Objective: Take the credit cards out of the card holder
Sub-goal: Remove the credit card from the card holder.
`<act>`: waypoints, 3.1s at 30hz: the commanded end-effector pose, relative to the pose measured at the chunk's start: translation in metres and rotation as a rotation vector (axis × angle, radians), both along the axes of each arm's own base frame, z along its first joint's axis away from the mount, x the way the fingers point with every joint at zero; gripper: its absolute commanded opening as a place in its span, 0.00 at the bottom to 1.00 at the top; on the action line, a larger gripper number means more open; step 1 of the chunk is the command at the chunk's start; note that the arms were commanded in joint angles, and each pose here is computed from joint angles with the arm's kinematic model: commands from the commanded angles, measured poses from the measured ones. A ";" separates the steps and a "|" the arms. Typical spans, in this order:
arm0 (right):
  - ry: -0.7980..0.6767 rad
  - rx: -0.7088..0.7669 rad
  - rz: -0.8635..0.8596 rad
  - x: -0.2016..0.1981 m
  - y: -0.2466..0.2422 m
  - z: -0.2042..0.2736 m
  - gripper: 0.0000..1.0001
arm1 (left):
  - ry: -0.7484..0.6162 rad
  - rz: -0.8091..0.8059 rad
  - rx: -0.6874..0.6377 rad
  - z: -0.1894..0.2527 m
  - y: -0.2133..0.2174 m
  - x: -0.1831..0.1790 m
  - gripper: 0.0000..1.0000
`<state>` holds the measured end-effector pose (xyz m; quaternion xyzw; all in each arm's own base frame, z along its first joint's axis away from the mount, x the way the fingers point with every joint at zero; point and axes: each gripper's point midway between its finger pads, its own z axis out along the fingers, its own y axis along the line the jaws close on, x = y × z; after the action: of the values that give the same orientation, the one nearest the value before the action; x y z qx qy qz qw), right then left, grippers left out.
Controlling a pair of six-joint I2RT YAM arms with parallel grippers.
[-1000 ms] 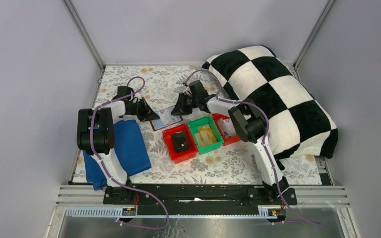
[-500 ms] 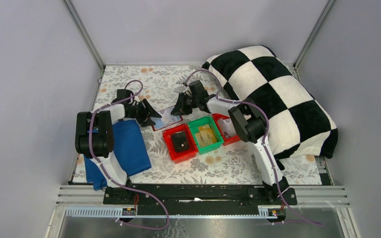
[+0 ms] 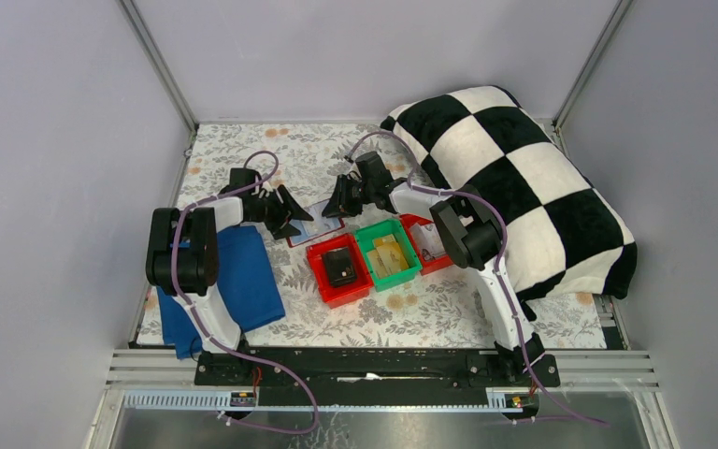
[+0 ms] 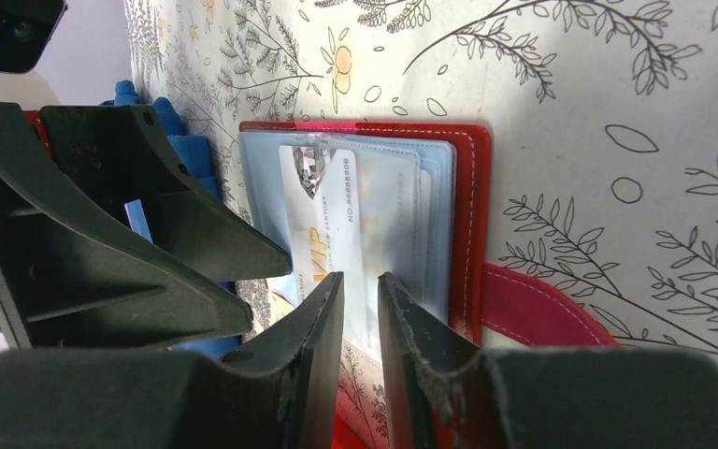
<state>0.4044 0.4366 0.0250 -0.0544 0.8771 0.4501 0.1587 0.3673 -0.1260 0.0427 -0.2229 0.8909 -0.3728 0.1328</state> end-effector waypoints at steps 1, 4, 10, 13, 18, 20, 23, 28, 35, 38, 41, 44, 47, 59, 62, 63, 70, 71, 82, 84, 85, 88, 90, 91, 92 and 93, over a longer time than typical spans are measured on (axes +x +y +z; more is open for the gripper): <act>-0.006 -0.037 0.009 -0.004 -0.006 0.004 0.28 | -0.015 0.030 0.055 -0.004 0.009 0.011 0.65; -0.007 -0.035 0.007 -0.004 -0.005 0.005 0.28 | -0.019 0.045 0.040 -0.007 0.007 0.011 0.66; -0.005 -0.028 0.004 -0.003 -0.004 0.006 0.28 | -0.014 0.069 -0.005 -0.023 0.003 0.009 0.58; -0.005 -0.031 0.004 -0.003 -0.005 0.006 0.28 | -0.008 0.085 -0.018 -0.028 0.002 0.006 0.54; -0.004 -0.031 0.003 -0.003 -0.005 0.005 0.28 | -0.022 0.092 -0.028 -0.026 0.001 0.012 0.46; -0.002 -0.030 0.002 -0.003 -0.005 0.005 0.28 | -0.029 0.094 -0.033 -0.023 0.000 0.014 0.38; 0.000 -0.032 0.001 -0.003 -0.005 0.004 0.28 | -0.042 0.094 -0.038 -0.019 0.000 0.019 0.27; 0.003 -0.033 0.001 -0.004 -0.006 0.003 0.28 | -0.066 0.075 -0.061 -0.007 -0.003 0.024 0.00; -0.002 -0.033 -0.004 -0.003 -0.012 0.005 0.28 | -0.104 0.054 -0.015 0.019 0.009 0.026 0.00; -0.001 -0.028 -0.005 -0.003 -0.012 0.005 0.28 | -0.102 0.051 -0.003 0.025 0.017 0.025 0.00; 0.004 -0.017 -0.004 -0.004 -0.011 0.005 0.28 | -0.086 0.055 0.011 0.024 0.024 0.020 0.00; 0.004 -0.010 -0.002 -0.004 -0.011 0.006 0.28 | -0.075 0.061 0.023 0.023 0.030 0.013 0.00; 0.001 -0.006 -0.002 -0.003 -0.011 0.008 0.28 | -0.076 0.062 0.029 0.022 0.033 0.009 0.00; -0.047 0.082 0.010 0.000 -0.001 0.041 0.30 | -0.091 0.048 0.024 0.028 0.033 0.009 0.00; -0.059 0.106 0.015 0.002 0.005 0.052 0.30 | -0.087 0.046 0.021 0.026 0.032 0.009 0.00; -0.065 0.118 0.022 0.001 0.008 0.056 0.30 | -0.088 0.044 0.017 0.026 0.032 0.008 0.00; -0.057 0.114 0.077 -0.009 0.032 0.054 0.33 | -0.075 0.025 0.004 0.019 0.029 0.005 0.00; -0.051 0.108 0.082 -0.010 0.034 0.051 0.33 | -0.077 0.023 0.001 0.019 0.029 0.005 0.00; 0.019 0.014 0.090 -0.022 0.044 0.002 0.34 | -0.078 0.003 -0.016 0.019 0.026 0.005 0.00; 0.025 0.003 0.087 -0.022 0.042 -0.004 0.33 | -0.082 0.003 -0.016 0.021 0.026 0.006 0.00; 0.030 0.002 0.090 -0.023 0.042 -0.006 0.33 | -0.084 0.003 -0.017 0.021 0.026 0.006 0.00; 0.035 -0.004 0.093 -0.025 0.042 -0.010 0.31 | -0.081 0.004 -0.019 0.021 0.026 0.006 0.00; 0.037 -0.007 0.094 -0.026 0.041 -0.011 0.31 | -0.078 0.004 -0.021 0.020 0.026 0.006 0.03; 0.037 -0.006 0.095 -0.026 0.041 -0.011 0.31 | -0.074 0.005 -0.024 0.019 0.025 0.007 0.05; 0.035 -0.007 0.094 -0.026 0.041 -0.011 0.31 | -0.070 0.002 -0.030 0.019 0.024 0.007 0.09; 0.036 -0.007 0.092 -0.026 0.041 -0.011 0.31 | -0.069 0.002 -0.032 0.018 0.024 0.008 0.11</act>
<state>0.3789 0.4790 0.0227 -0.0850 0.8699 0.4704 0.1217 0.3684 -0.0998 0.0578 -0.2237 0.8838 -0.3797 0.1571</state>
